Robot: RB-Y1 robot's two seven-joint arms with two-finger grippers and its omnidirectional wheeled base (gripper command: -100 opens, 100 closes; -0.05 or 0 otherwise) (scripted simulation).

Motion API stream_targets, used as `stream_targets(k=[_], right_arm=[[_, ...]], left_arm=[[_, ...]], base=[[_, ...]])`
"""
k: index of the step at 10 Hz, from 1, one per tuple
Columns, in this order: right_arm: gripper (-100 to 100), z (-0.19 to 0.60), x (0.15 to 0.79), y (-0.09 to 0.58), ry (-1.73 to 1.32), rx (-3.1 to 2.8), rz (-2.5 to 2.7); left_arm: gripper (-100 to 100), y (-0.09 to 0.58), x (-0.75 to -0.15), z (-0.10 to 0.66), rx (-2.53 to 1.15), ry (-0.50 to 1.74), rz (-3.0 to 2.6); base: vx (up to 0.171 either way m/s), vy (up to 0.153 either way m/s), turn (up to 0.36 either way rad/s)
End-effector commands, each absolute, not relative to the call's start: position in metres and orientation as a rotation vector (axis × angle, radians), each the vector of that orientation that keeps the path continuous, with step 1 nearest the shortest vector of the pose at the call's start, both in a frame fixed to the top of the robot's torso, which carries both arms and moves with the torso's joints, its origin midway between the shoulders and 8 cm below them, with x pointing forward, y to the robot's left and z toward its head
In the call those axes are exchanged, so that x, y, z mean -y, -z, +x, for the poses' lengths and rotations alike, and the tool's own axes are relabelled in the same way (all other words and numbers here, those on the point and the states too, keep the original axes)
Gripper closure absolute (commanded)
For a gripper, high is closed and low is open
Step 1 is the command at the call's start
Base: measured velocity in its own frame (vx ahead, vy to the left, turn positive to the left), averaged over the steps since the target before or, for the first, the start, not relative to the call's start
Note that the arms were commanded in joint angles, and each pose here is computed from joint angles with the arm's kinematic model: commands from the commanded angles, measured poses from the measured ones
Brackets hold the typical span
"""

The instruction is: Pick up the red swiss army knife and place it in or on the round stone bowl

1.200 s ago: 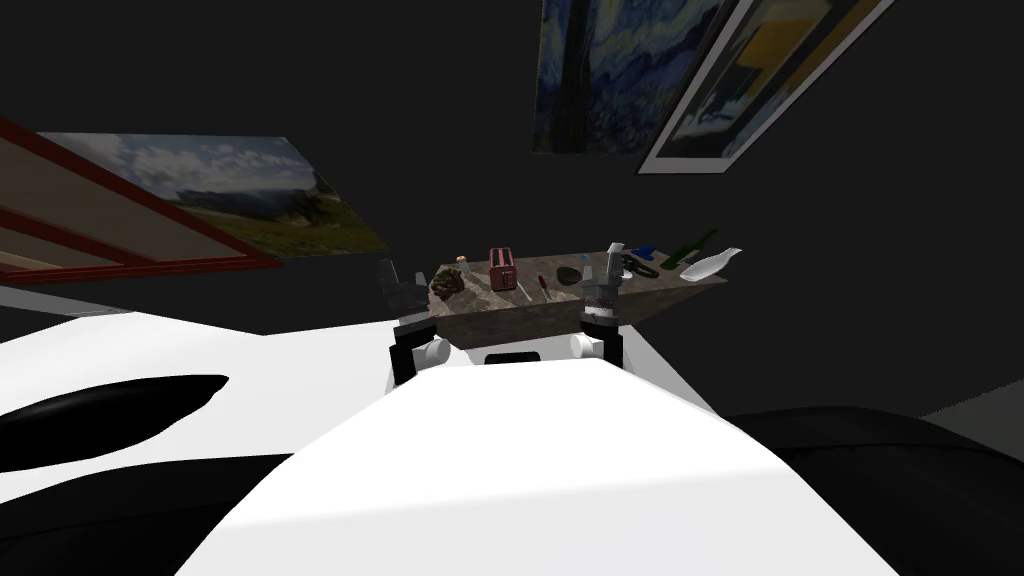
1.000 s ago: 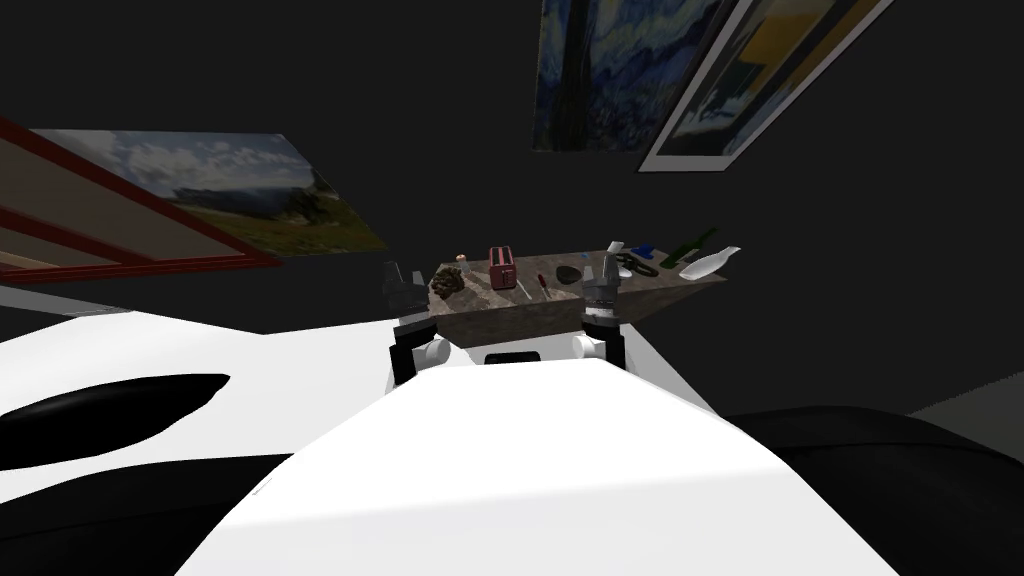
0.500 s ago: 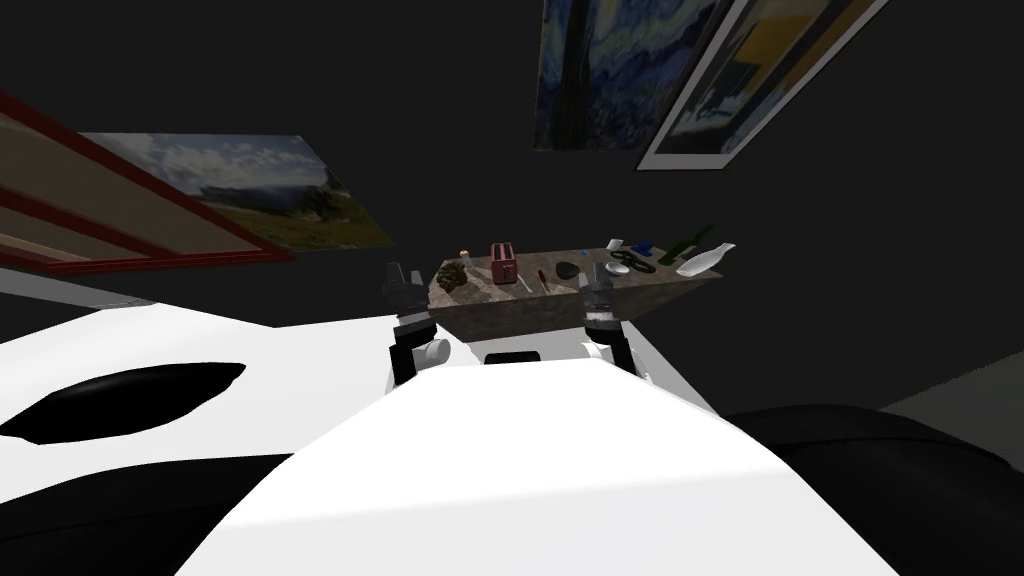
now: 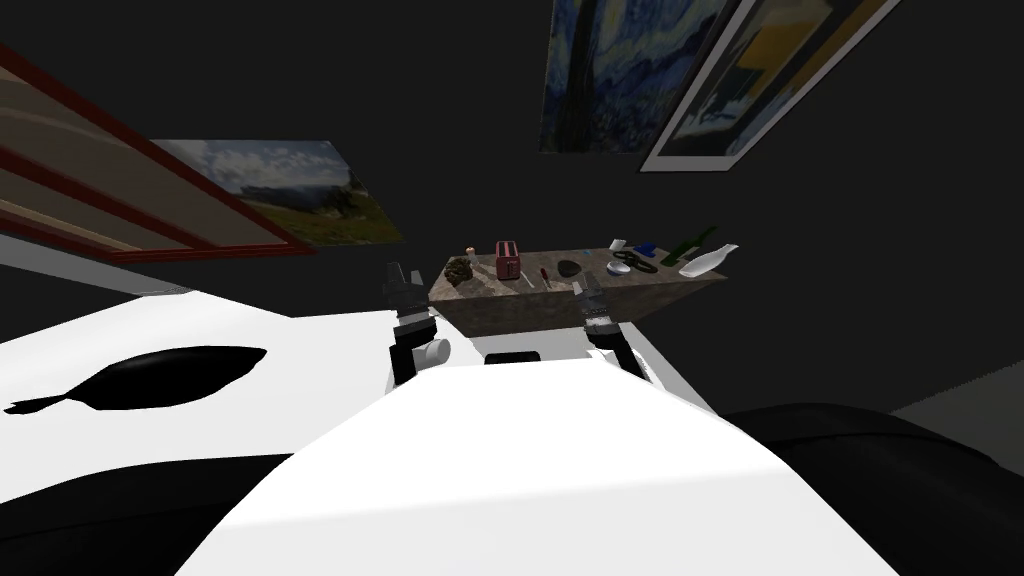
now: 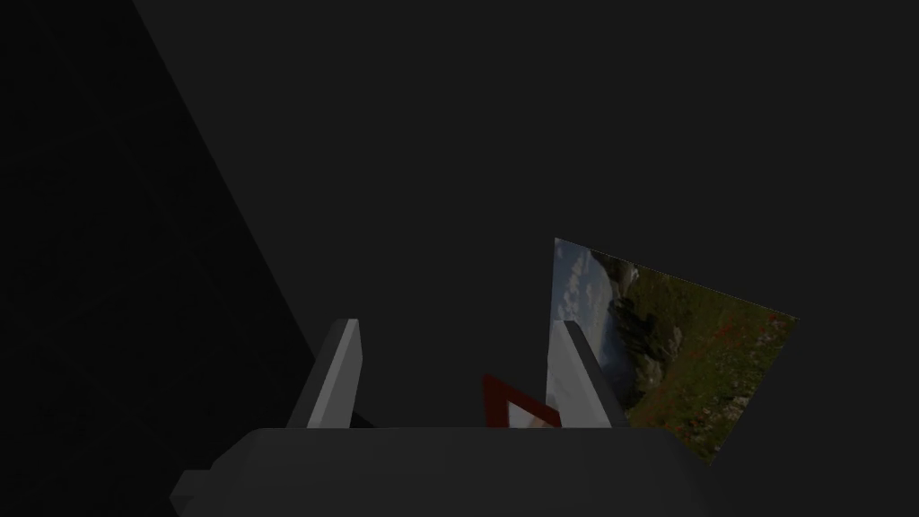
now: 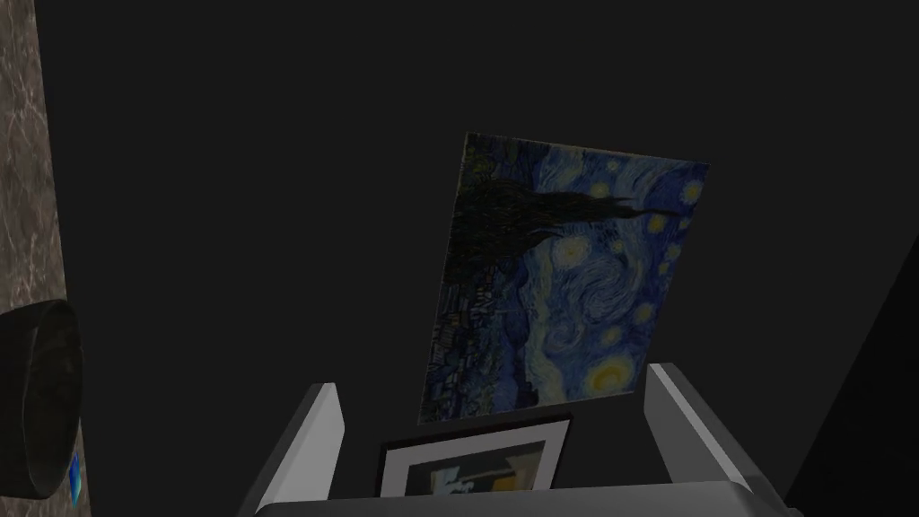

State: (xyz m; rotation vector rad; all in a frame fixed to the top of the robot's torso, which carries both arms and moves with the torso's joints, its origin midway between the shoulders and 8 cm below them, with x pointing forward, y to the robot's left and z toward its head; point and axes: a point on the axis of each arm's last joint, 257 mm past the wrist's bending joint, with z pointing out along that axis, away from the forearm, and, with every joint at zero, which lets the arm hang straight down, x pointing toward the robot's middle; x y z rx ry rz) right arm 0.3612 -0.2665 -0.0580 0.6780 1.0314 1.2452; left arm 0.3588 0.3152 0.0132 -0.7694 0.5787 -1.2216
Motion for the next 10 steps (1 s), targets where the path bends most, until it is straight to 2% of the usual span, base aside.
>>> stream_targets(k=[1, 10], right_arm=[[-100, 0.361, 0.266, 0.076, -1.245, -1.099, 0.699], [-100, 0.348, 0.266, 0.157, -1.219, -1.392, 0.775]], left_arm=[[0, -0.013, -0.315, 0.359, -0.579, 1.222, -0.769], [0, -0.013, -0.315, 0.359, -0.579, 1.222, -0.769]], base=[[-0.06, 0.005, 0.1], [-0.052, 0.012, 0.092]])
